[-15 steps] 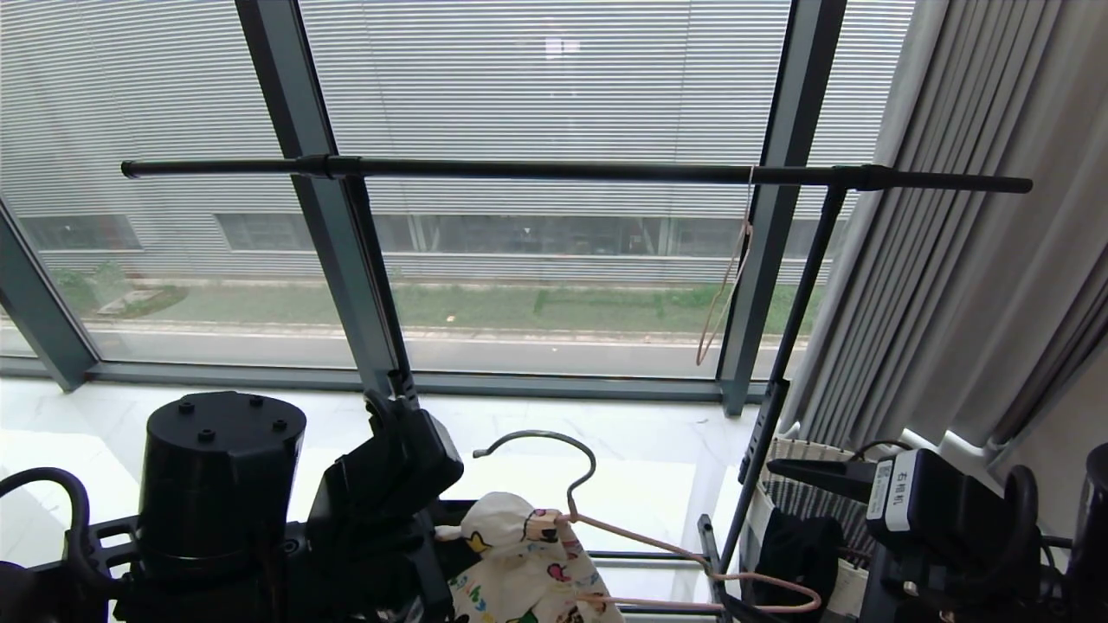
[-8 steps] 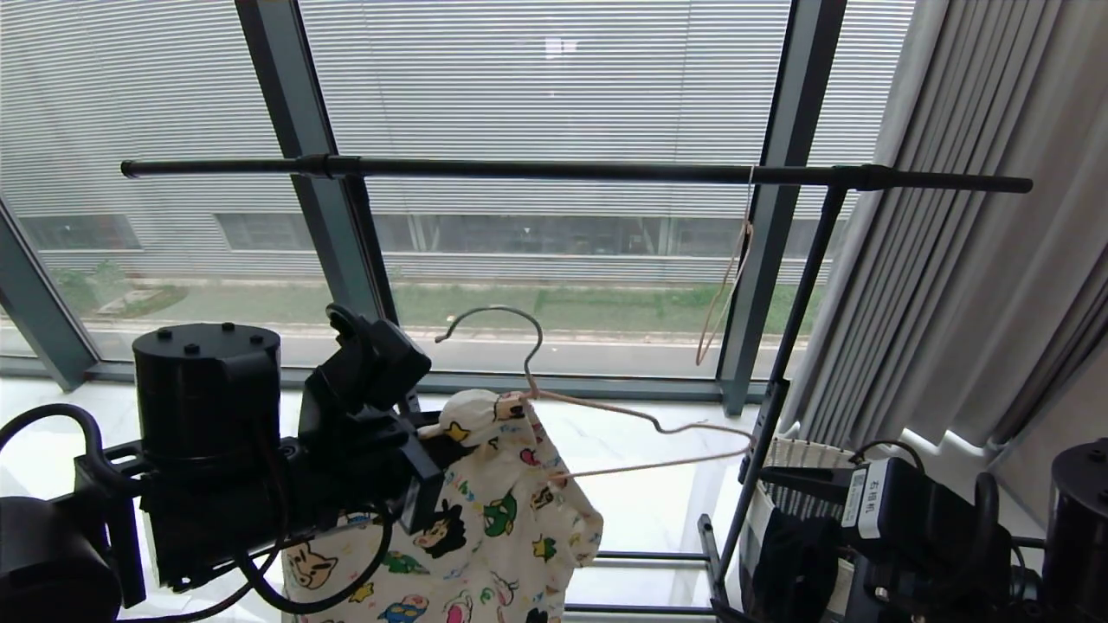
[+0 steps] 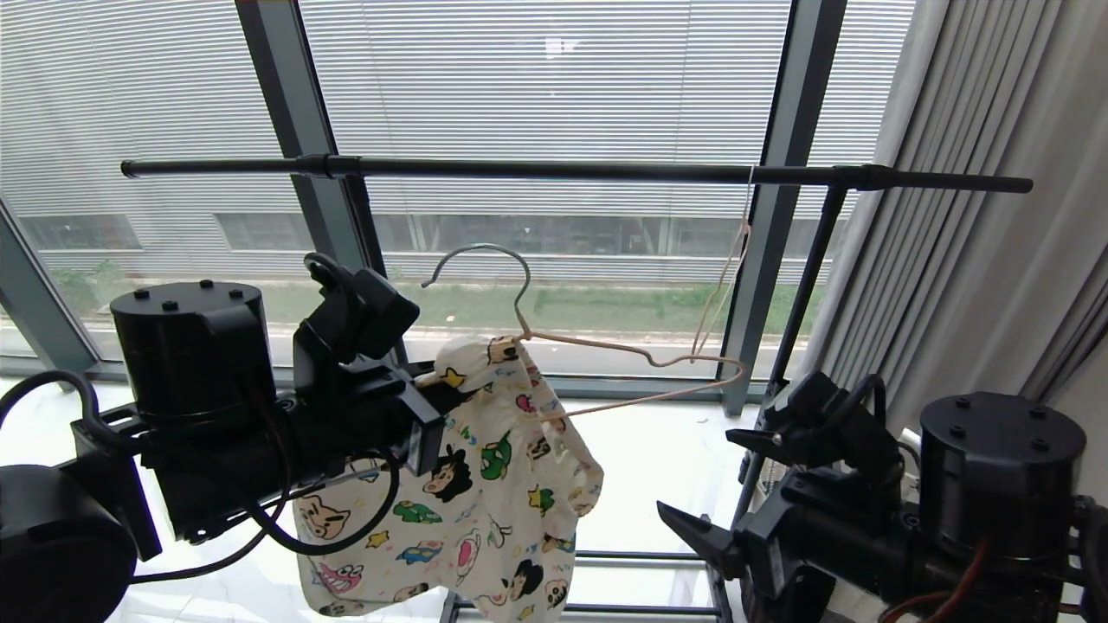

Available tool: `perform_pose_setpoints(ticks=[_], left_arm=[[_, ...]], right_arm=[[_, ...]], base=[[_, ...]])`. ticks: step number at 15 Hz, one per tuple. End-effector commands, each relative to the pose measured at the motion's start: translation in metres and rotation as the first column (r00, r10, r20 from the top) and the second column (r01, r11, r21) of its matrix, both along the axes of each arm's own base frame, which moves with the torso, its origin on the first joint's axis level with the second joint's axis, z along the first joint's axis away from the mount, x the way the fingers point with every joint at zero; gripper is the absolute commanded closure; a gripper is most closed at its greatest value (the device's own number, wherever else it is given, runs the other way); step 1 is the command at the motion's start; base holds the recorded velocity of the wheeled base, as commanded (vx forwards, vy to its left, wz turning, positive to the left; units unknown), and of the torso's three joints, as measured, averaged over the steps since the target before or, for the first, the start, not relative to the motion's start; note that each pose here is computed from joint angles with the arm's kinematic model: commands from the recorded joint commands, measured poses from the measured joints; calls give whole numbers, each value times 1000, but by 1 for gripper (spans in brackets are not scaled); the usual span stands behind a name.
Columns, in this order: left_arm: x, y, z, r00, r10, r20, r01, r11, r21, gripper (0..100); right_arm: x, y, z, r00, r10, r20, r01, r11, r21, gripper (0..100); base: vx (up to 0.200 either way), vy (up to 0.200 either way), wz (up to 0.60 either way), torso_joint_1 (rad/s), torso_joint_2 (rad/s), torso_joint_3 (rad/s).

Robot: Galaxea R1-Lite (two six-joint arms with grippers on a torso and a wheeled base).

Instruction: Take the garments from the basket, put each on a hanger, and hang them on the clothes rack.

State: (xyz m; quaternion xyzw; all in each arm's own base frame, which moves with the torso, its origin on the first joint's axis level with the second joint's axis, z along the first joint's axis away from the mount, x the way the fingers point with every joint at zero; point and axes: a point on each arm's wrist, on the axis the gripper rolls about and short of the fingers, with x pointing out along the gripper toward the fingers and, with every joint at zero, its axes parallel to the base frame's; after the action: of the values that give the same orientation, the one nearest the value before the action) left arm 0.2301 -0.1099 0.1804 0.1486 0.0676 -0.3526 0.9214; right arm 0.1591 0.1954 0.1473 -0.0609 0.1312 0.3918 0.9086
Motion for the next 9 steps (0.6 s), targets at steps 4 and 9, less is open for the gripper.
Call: perform_pose_setpoints(ticks=[4,9], left_arm=[[5,-4,7,1000,-3,17,4,1000,-16,100],[-4,-24,13,1000,5,-6,-6,997,-72,100]], right_arm=[[40,52,-31,996,-84,-13,84,996,6,0],[58,71,-47,981,-195,8,195,980,-30,0]], base=[[0,0,0,0,0,0],[0,0,0,0,0,0]])
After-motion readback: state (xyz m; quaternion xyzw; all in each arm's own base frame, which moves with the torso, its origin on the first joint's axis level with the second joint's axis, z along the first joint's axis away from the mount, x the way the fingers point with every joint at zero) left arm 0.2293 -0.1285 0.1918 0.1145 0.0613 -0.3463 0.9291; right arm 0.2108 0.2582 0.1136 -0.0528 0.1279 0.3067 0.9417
